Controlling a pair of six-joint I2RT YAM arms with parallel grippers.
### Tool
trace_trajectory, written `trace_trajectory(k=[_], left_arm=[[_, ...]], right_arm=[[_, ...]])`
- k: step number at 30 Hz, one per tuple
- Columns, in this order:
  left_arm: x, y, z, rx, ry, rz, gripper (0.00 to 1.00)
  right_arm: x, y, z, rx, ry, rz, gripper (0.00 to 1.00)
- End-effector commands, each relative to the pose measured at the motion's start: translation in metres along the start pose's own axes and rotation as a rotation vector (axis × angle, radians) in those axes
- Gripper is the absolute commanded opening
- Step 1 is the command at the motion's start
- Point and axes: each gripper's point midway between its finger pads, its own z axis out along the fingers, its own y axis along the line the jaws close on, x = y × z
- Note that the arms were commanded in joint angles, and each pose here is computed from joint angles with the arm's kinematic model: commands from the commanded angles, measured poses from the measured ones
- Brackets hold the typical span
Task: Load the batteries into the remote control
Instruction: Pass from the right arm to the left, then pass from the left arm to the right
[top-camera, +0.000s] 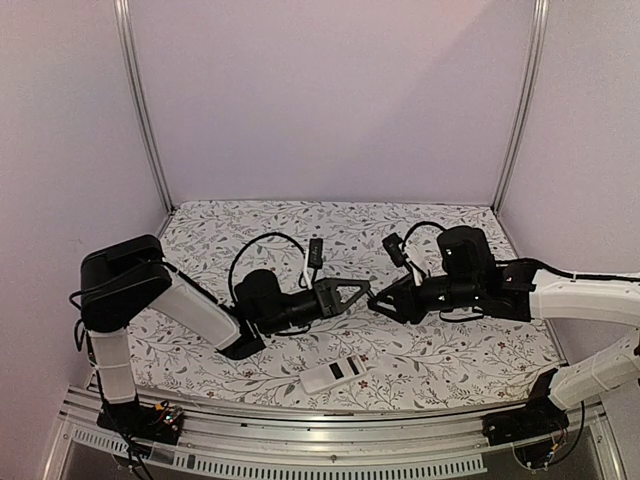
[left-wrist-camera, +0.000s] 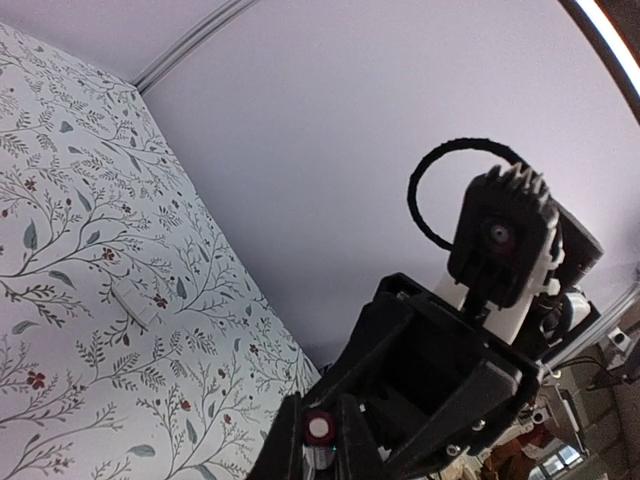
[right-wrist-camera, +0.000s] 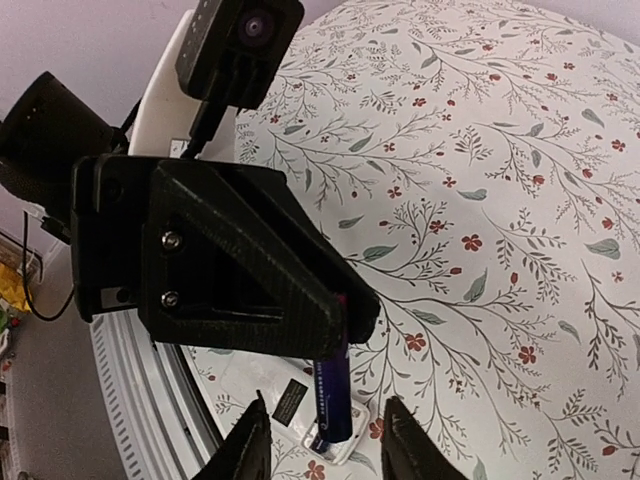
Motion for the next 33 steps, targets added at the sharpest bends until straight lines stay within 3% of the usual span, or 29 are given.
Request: trace_trajectory(k=[1, 4, 5, 7, 14, 21, 26, 33], left_arm=[[-0.032, -0.008, -0.010, 0.027, -0.070, -0.051, 0.00], [-0.049, -0.017, -0.011, 0.023, -0.105, -0.068, 0.00], [-0.053, -0.019, -0.010, 0.012, -0.111, -0.063, 0.00], [-0.066, -0.033, -0.009, 0.028, -0.140, -0.049, 0.00], [-0.111, -0.064, -0.011, 0.037, -0.269, -0.055, 0.00], [-0.129, -0.088, -0.008, 0.074, -0.303, -0.061, 0.00], [-0.127, -0.086, -0.008, 0.077, -0.291, -0.103, 0.00], [-0.126, -0.088, -0.010, 0.092, -0.295, -0.116, 0.00]], right_arm=[[-0.032, 0.017, -0.024, -0.040, -0.181, -0.069, 0.49], [-0.048, 0.030, -0.047, -0.085, -0.359, -0.136, 0.69], [-0.053, 0.033, -0.055, -0.095, -0.418, -0.161, 0.71], [-0.066, 0.038, -0.069, -0.092, -0.532, -0.222, 0.72], [-0.101, 0.039, -0.081, 0.010, -0.655, -0.378, 0.73], [-0.135, 0.051, -0.080, 0.036, -0.709, -0.526, 0.72], [-0.148, 0.059, -0.072, 0.002, -0.710, -0.546, 0.60], [-0.146, 0.058, -0.058, -0.013, -0.682, -0.544, 0.51]])
